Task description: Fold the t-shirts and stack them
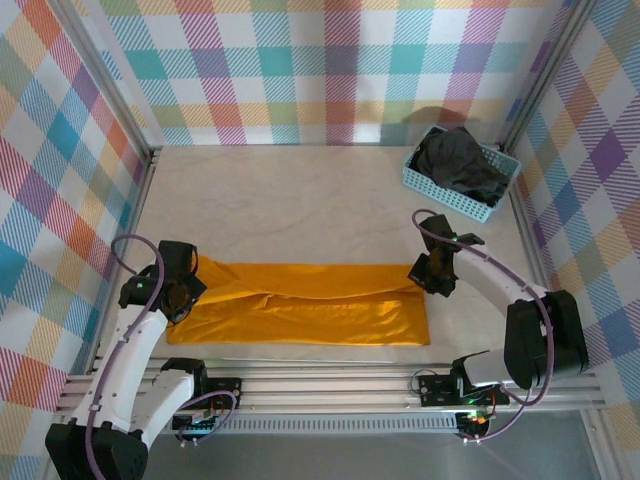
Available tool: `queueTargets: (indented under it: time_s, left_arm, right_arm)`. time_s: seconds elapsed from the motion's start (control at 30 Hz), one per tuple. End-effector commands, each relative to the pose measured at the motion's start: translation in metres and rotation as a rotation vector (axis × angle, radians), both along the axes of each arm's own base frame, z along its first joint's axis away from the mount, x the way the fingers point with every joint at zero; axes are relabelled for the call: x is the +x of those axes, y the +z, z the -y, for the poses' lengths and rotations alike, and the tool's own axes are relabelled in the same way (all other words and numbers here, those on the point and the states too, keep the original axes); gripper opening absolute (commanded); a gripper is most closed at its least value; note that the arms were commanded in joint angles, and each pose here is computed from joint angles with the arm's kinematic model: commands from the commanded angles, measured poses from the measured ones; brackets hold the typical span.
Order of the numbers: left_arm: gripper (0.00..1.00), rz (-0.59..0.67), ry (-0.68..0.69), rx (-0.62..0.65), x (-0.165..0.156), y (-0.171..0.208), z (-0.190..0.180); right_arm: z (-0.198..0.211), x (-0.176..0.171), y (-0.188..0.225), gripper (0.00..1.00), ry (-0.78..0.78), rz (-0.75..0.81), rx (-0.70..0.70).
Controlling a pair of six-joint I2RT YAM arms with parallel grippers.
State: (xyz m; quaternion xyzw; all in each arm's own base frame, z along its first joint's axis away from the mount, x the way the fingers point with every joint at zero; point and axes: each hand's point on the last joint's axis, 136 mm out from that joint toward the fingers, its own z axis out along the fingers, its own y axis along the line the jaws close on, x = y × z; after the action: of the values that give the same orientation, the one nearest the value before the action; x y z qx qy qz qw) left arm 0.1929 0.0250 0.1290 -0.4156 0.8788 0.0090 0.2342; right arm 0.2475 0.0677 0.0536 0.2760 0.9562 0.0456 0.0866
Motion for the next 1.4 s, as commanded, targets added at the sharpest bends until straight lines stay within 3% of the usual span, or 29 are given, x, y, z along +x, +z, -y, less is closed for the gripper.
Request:
queueTargets:
  time_s: [0.0,0.1,0.37,0.43,0.63,0.87,1.37]
  left_arm:
    - [0.00,-0.016,0.023,-0.004,-0.003,-0.007,-0.001]
    - [0.00,-0.021,0.030,-0.007,-0.005,-0.010,-0.001]
    - [0.00,-0.051,0.040,-0.029,-0.009,-0.027,0.002]
    - [0.00,-0.060,0.034,-0.043,-0.009,-0.034,0.004]
    - [0.00,-0.084,0.032,-0.058,-0.010,-0.043,0.007]
    - [0.00,-0.085,0.043,-0.083,-0.015,-0.044,0.010]
    - [0.00,-0.043,0.021,-0.223,-0.034,-0.023,0.035]
  right_arm:
    - [0.015,-0.015,-0.001,0.00,-0.033,-0.030,-0.077]
    - [0.013,-0.015,-0.006,0.00,-0.024,-0.034,-0.067]
    - [0.008,-0.014,0.000,0.27,-0.032,-0.008,-0.033]
    - [0.009,-0.010,0.008,0.30,-0.030,0.012,-0.035]
    - [0.002,-0.002,0.022,0.29,-0.009,0.064,0.000]
    - [-0.023,0.010,0.012,0.18,0.048,0.057,0.080]
    - [-0.030,0.021,-0.027,0.17,0.063,-0.070,0.057]
